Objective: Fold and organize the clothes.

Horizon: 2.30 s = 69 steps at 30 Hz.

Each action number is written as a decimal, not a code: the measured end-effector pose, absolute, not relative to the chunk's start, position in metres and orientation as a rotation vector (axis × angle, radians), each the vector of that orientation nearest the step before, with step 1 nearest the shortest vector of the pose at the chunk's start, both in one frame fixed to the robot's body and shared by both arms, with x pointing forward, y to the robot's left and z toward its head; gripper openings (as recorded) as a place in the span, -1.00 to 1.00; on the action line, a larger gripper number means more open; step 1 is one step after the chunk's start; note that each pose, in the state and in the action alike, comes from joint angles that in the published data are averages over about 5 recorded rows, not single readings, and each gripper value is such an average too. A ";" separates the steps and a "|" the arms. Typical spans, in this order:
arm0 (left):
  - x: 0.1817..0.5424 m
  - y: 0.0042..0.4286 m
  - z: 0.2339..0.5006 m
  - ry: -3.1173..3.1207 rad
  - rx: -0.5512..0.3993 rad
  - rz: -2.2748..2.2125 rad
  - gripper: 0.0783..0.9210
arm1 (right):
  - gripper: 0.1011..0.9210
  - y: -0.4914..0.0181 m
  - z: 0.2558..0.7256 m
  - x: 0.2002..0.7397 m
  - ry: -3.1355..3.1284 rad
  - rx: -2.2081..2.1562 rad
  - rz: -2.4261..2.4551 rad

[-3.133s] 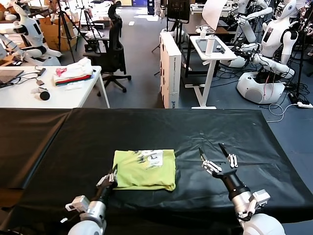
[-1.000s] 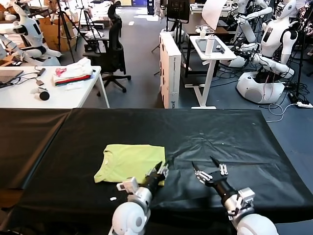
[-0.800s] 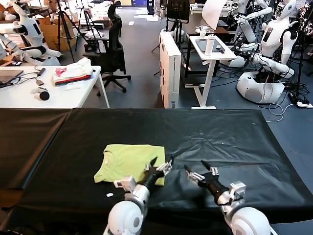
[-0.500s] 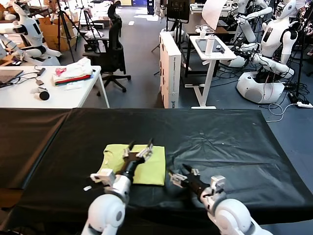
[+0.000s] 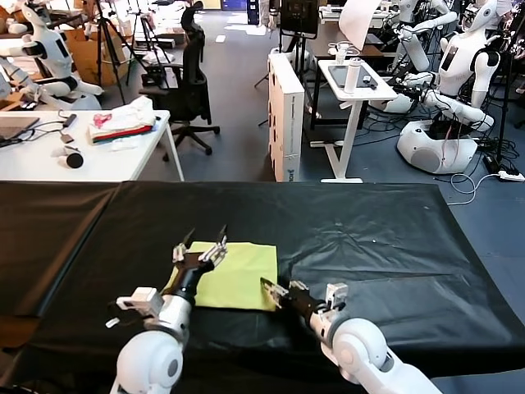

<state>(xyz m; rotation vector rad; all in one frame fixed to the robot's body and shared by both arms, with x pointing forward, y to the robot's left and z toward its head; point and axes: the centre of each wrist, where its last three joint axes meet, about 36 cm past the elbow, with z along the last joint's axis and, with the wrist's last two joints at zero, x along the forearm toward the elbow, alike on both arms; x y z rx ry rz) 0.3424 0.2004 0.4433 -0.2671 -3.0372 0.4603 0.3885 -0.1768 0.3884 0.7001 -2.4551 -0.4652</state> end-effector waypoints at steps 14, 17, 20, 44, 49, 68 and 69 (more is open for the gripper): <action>0.339 0.225 0.438 -3.046 -0.175 0.430 0.97 | -0.87 -0.220 0.387 0.383 -2.528 0.575 -0.450; 0.340 0.233 0.437 -3.049 -0.153 0.417 0.97 | -0.87 -0.237 0.391 0.383 -2.555 0.531 -0.415; 0.341 0.239 0.435 -3.053 -0.133 0.406 0.97 | -0.87 -0.252 0.393 0.385 -2.576 0.491 -0.378; 0.310 0.288 0.430 -3.029 -0.098 0.083 0.97 | 0.96 -0.312 0.421 0.307 -3.116 0.201 0.155; 0.272 0.304 0.430 -2.982 -0.097 0.029 0.97 | 0.97 -0.321 0.418 0.256 -3.133 0.072 0.181; 0.170 0.321 0.441 -2.712 -0.033 -0.075 0.97 | 0.97 -0.305 0.409 0.164 -2.884 0.070 0.124; 0.170 0.320 0.442 -2.712 -0.035 -0.077 0.97 | 0.97 -0.303 0.408 0.163 -2.879 0.074 0.117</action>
